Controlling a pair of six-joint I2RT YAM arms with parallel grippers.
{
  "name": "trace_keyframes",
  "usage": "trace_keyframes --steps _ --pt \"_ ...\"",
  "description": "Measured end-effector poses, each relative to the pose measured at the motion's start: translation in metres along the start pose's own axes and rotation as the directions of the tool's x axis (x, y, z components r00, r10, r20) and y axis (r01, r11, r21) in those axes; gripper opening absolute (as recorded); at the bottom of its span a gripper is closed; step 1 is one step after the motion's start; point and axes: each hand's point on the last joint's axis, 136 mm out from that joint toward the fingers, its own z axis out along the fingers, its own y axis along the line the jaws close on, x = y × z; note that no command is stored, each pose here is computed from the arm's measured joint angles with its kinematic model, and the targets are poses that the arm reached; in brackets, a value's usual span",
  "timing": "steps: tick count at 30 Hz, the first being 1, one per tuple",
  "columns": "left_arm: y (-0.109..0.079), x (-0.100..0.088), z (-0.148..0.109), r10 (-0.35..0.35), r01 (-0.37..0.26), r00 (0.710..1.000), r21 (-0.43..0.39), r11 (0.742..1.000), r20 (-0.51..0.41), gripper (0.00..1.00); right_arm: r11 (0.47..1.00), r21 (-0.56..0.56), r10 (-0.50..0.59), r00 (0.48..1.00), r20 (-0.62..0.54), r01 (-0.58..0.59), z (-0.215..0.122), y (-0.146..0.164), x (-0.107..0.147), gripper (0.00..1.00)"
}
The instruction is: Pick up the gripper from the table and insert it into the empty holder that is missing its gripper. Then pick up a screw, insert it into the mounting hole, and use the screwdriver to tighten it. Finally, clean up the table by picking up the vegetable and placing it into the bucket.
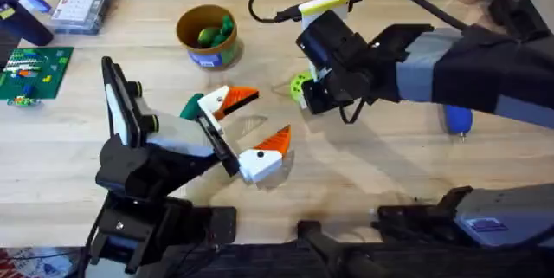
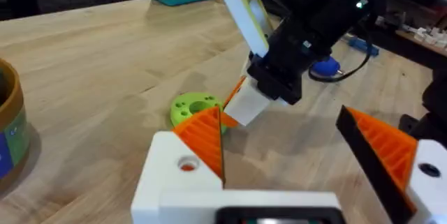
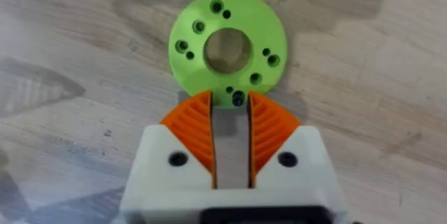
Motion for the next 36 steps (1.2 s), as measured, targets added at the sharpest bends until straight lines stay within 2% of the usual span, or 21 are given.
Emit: trace_keyframes --steps 16,20,36 --pt "0.0000 0.0000 0.0000 0.000 0.000 1.000 0.000 1.000 0.000 0.990 1.000 0.001 -0.001 1.000 -0.001 0.001 0.0000 -0.0001 0.0002 0.123" --pt "0.0000 0.0000 0.0000 0.000 0.000 1.000 0.000 1.000 0.000 0.990 1.000 0.004 -0.001 1.000 0.000 0.001 0.0000 -0.0006 0.0000 0.008" --pt "0.0000 0.0000 0.0000 0.000 0.000 1.000 0.000 1.000 0.000 0.991 1.000 0.004 -0.021 1.000 0.003 0.021 -0.0009 -0.0004 -0.0012 0.004"
